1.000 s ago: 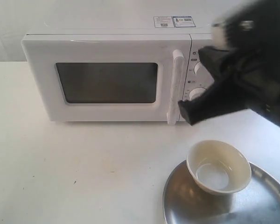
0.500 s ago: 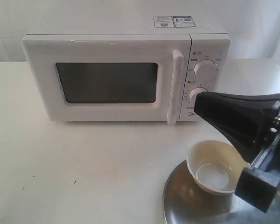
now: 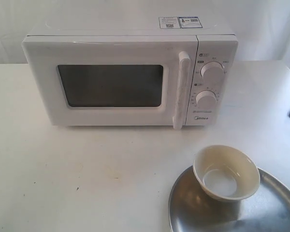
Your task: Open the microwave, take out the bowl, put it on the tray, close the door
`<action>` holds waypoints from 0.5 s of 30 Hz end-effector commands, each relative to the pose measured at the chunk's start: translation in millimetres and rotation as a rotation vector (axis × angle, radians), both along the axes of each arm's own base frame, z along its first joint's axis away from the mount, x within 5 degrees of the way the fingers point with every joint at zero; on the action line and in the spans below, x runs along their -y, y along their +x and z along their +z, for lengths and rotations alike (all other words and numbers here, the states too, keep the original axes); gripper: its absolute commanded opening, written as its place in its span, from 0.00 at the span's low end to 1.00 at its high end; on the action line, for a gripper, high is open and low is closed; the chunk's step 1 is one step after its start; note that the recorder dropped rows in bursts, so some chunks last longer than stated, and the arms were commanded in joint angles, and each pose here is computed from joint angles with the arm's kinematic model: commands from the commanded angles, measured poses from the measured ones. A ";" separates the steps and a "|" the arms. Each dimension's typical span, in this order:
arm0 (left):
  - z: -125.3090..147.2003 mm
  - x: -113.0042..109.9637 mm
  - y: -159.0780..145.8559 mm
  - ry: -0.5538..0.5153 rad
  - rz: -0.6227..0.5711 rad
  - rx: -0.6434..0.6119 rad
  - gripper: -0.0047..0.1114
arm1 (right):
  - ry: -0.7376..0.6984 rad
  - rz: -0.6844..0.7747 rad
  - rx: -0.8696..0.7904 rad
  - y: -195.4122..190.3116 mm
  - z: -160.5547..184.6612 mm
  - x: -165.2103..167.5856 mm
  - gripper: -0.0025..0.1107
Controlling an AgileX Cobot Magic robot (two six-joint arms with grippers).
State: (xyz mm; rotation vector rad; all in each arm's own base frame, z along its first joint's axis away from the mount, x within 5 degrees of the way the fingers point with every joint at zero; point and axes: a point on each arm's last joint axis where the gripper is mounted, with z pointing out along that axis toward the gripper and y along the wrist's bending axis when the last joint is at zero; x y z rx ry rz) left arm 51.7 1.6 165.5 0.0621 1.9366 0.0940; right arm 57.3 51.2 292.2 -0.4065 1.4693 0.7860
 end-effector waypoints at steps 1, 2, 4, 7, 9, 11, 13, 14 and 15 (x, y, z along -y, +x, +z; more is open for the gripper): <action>1.0 0.4 -0.1 -0.007 -0.004 0.005 0.04 | 0.141 -0.213 -0.034 -6.8 -34.7 27.0 0.02; 1.0 0.4 -0.1 -0.007 -0.004 0.005 0.04 | 0.152 -0.244 -0.006 -11.4 -45.5 30.6 0.02; 1.0 0.4 -0.1 -0.007 -0.004 0.005 0.04 | 0.090 -0.248 -0.022 -10.4 -64.1 25.4 0.02; 0.8 0.5 -0.1 -0.010 -0.004 0.004 0.04 | -0.031 -0.289 0.002 -8.6 -79.5 22.6 0.02; 0.8 0.3 -0.1 -0.005 -0.004 0.003 0.04 | -0.131 -0.248 0.049 -11.1 -81.6 17.0 0.02; 0.8 0.3 -0.1 -0.005 -0.004 0.003 0.04 | -0.213 -0.205 0.092 -13.4 -83.3 12.7 0.02; 0.8 0.3 -0.1 -0.005 -0.004 0.003 0.04 | -0.232 -0.211 0.107 -13.3 -83.3 13.0 0.02; 0.8 0.3 -0.1 -0.005 -0.004 0.003 0.04 | -0.230 -0.213 0.106 -13.1 -83.2 13.2 0.02; 0.8 0.3 -0.1 -0.005 -0.004 0.003 0.04 | -0.222 -0.213 0.099 -13.1 -83.2 13.2 0.02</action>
